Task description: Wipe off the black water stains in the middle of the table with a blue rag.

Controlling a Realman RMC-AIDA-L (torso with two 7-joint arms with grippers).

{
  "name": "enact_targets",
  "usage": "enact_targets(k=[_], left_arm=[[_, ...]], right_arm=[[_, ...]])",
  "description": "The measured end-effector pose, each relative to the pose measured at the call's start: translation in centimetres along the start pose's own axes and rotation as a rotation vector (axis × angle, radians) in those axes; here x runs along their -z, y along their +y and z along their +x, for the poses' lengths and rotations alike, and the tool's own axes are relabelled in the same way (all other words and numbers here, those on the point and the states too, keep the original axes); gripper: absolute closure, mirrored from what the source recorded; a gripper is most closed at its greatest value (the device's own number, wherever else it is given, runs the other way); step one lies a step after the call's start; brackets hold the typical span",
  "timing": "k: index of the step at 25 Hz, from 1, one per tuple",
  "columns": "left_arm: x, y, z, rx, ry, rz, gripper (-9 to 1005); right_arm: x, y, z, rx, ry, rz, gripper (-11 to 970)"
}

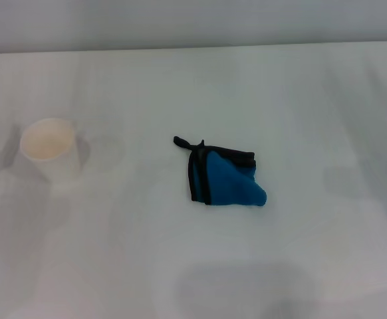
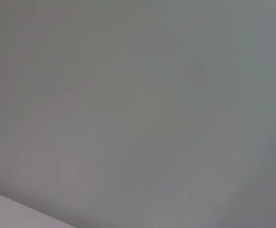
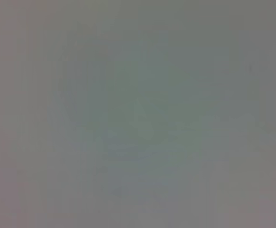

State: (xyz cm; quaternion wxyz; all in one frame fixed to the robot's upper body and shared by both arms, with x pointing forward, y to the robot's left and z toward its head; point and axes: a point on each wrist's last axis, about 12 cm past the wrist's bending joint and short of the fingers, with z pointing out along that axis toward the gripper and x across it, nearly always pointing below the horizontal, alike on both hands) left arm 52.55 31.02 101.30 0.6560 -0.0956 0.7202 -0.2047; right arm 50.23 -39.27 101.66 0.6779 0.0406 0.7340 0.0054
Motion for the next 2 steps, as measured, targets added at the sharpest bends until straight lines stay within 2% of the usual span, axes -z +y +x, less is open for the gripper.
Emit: enact_targets(k=[2], left_arm=[[0.04, -0.01, 0.06, 0.001, 0.001, -0.001, 104]], right_arm=[[0.03, 0.08, 0.05, 0.002, 0.003, -0.006, 83]])
